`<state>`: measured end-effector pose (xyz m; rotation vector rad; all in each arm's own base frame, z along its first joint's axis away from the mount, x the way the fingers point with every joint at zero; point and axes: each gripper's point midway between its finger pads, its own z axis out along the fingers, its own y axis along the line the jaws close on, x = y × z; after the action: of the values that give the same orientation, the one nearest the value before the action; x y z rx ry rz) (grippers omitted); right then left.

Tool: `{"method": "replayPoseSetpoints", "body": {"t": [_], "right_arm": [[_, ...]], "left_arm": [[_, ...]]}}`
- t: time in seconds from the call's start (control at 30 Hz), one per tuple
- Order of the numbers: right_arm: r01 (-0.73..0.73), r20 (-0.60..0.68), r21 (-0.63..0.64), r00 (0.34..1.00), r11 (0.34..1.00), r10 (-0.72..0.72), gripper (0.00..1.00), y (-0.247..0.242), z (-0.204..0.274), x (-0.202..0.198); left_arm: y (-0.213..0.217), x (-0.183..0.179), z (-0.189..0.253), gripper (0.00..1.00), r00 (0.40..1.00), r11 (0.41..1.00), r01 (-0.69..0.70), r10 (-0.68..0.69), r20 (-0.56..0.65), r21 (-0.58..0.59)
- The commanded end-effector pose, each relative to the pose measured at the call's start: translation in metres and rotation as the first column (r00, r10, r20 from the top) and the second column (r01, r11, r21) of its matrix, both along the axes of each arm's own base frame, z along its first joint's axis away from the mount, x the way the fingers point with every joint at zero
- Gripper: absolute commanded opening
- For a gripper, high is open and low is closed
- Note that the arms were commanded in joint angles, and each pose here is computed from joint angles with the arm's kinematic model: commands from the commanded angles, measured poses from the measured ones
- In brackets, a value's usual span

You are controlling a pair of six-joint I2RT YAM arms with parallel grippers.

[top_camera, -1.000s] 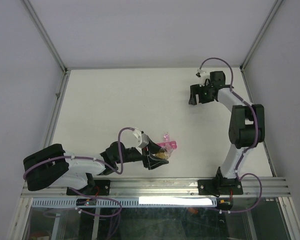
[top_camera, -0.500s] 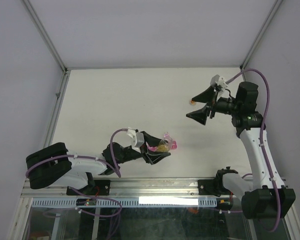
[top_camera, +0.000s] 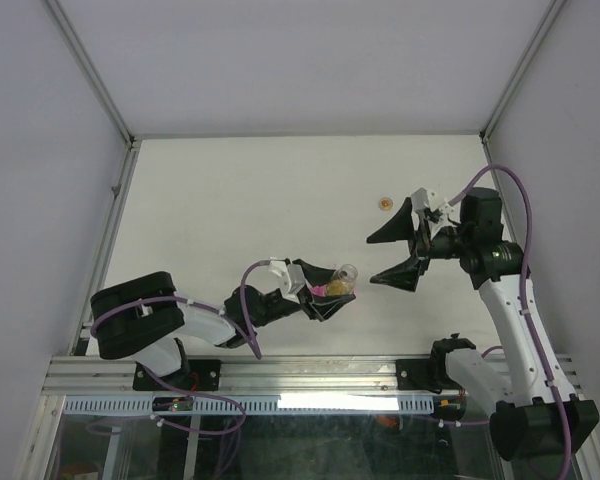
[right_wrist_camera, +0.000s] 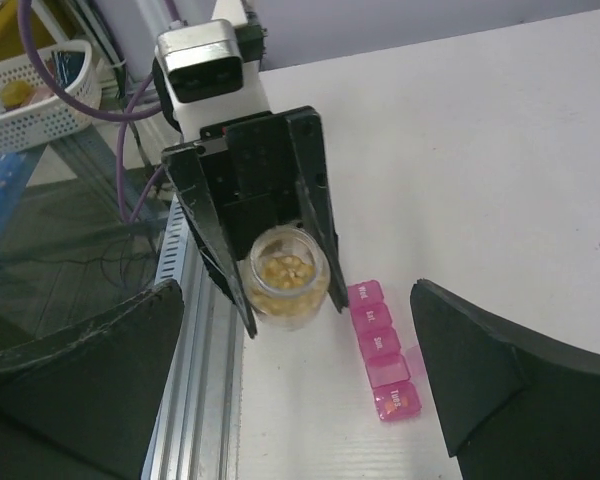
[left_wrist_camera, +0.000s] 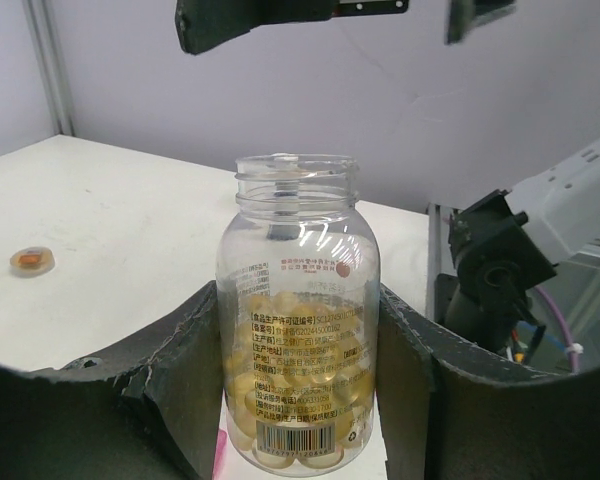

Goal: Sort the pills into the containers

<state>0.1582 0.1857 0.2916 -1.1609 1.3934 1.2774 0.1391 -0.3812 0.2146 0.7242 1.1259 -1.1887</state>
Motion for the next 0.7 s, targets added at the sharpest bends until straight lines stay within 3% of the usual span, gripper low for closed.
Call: {"method": "replayPoseSetpoints", "body": {"t": [0.0,0.33,0.67], "right_arm": [[-0.038,0.051,-0.049,0.998,0.998,0.041,1.0,0.01,-0.014,-0.015],[0.092,0.03,-0.151,0.996,0.984,-0.089,0.97,0.018,-0.041,0.001],[0.18,-0.03,-0.209,0.981,0.961,-0.19,0.88,0.014,-0.068,0.016]], "left_arm": [[-0.01,0.008,0.044,0.0,0.992,0.987,-0.061,0.077,0.101,-0.151],[-0.026,0.017,0.041,0.0,0.985,0.972,-0.118,0.141,0.099,-0.205],[-0.031,0.023,0.042,0.0,0.979,0.961,-0.166,0.187,0.078,-0.222]]}}
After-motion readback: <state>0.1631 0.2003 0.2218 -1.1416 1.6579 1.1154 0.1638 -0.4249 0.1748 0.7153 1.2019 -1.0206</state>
